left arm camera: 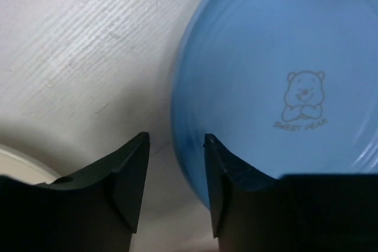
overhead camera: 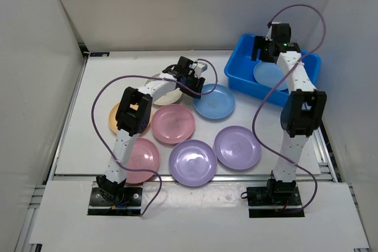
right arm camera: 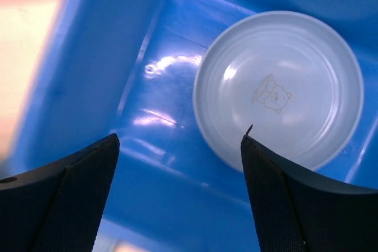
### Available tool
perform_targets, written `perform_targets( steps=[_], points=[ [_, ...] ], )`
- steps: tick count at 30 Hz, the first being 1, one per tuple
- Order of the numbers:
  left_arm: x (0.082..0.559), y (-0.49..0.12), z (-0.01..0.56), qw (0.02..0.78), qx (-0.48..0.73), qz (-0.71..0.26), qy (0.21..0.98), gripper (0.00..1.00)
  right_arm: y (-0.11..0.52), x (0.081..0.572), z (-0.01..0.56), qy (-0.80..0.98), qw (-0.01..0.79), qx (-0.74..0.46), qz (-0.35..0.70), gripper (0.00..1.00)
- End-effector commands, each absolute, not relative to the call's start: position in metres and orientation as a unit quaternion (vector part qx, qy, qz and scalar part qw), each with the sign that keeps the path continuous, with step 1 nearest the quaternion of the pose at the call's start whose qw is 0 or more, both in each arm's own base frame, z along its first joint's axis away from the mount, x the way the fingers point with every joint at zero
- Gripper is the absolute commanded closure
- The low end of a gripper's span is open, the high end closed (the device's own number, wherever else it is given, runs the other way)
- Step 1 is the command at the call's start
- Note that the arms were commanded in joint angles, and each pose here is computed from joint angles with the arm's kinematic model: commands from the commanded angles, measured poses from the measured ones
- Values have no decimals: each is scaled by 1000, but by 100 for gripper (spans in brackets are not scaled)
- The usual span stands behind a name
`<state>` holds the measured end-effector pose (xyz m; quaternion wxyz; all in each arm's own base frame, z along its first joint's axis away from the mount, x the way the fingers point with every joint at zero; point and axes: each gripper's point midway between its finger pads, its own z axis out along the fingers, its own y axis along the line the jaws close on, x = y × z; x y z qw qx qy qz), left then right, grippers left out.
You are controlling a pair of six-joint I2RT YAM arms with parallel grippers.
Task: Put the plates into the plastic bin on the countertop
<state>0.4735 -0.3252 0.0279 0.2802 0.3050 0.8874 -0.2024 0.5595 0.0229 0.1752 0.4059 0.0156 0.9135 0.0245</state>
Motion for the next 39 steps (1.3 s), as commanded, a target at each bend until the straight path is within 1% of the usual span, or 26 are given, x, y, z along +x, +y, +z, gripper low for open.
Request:
perform_targets(
  steps=[1, 2, 3, 4, 5, 7, 8, 9, 10, 11, 12, 14, 15, 17, 18, 20, 21, 26, 29, 31, 32, 33, 34, 37, 38, 39],
  points=[
    [472, -333, 33, 278, 303, -217, 886, 51, 35, 541, 237, 885, 460, 28, 75, 13],
    [470, -334, 33, 273, 299, -219, 888, 60, 39, 534, 255, 876, 474, 28, 84, 13],
    [473, -334, 35, 277, 296, -219, 887, 70, 40, 528, 258, 875, 474, 29, 90, 12],
    [472, -335, 35, 277, 297, -221, 887, 88, 42, 520, 248, 882, 462, 29, 93, 12],
    [472, -335, 36, 278, 294, -221, 888, 90, 41, 512, 260, 876, 472, 28, 96, 11],
    [474, -334, 53, 292, 293, -219, 884, 90, 47, 500, 260, 877, 469, 18, 106, 11],
    [474, -331, 57, 297, 292, -214, 883, 90, 48, 492, 249, 882, 458, 14, 109, 11],
    [477, -329, 76, 315, 290, -209, 879, 90, 52, 482, 259, 877, 466, 0, 114, 10],
    [476, -328, 93, 329, 291, -209, 874, 90, 56, 470, 252, 879, 461, -10, 120, 10],
    [476, -326, 89, 328, 290, -204, 876, 90, 59, 467, 241, 885, 449, -13, 123, 10],
    [476, -324, 114, 350, 289, -202, 868, 90, 61, 459, 245, 883, 453, -27, 121, 10],
    [474, -319, 127, 369, 285, -203, 861, 90, 73, 447, 238, 885, 446, -44, 124, 10],
    [471, -321, 150, 389, 287, -211, 850, 90, 76, 435, 229, 888, 438, -63, 124, 10],
    [466, -317, 163, 408, 286, -215, 840, 90, 92, 426, 223, 885, 437, -89, 137, 10],
    [460, -316, 187, 426, 288, -226, 827, 90, 96, 418, 212, 887, 427, -103, 141, 10],
    [453, -319, 199, 439, 296, -242, 813, 90, 109, 410, 206, 885, 419, -135, 153, 10],
    [448, -319, 214, 449, 298, -250, 804, 90, 116, 408, 197, 886, 408, -149, 159, 10],
    [434, -327, 230, 449, 316, -284, 786, 90, 143, 409, 184, 880, 397, -193, 172, 12],
    [432, -325, 231, 449, 316, -286, 785, 90, 157, 412, 184, 876, 389, -205, 200, 27],
    [430, -326, 234, 451, 317, -290, 782, 90, 165, 412, 187, 870, 386, -209, 225, 54],
    [431, -326, 236, 455, 316, -290, 780, 90, 167, 412, 193, 866, 390, -210, 232, 69],
    [430, -326, 238, 457, 317, -290, 779, 90, 169, 412, 192, 864, 389, -210, 239, 88],
    [431, -326, 243, 464, 318, -289, 775, 90, 172, 411, 196, 862, 391, -211, 246, 100],
    [437, -325, 252, 480, 312, -284, 769, 90, 173, 410, 212, 851, 407, -211, 257, 100],
    [440, -324, 254, 486, 308, -276, 770, 83, 171, 411, 217, 851, 410, -200, 260, 100],
    [444, -323, 261, 495, 304, -274, 766, 62, 166, 415, 223, 853, 414, -179, 262, 100]
  ],
)
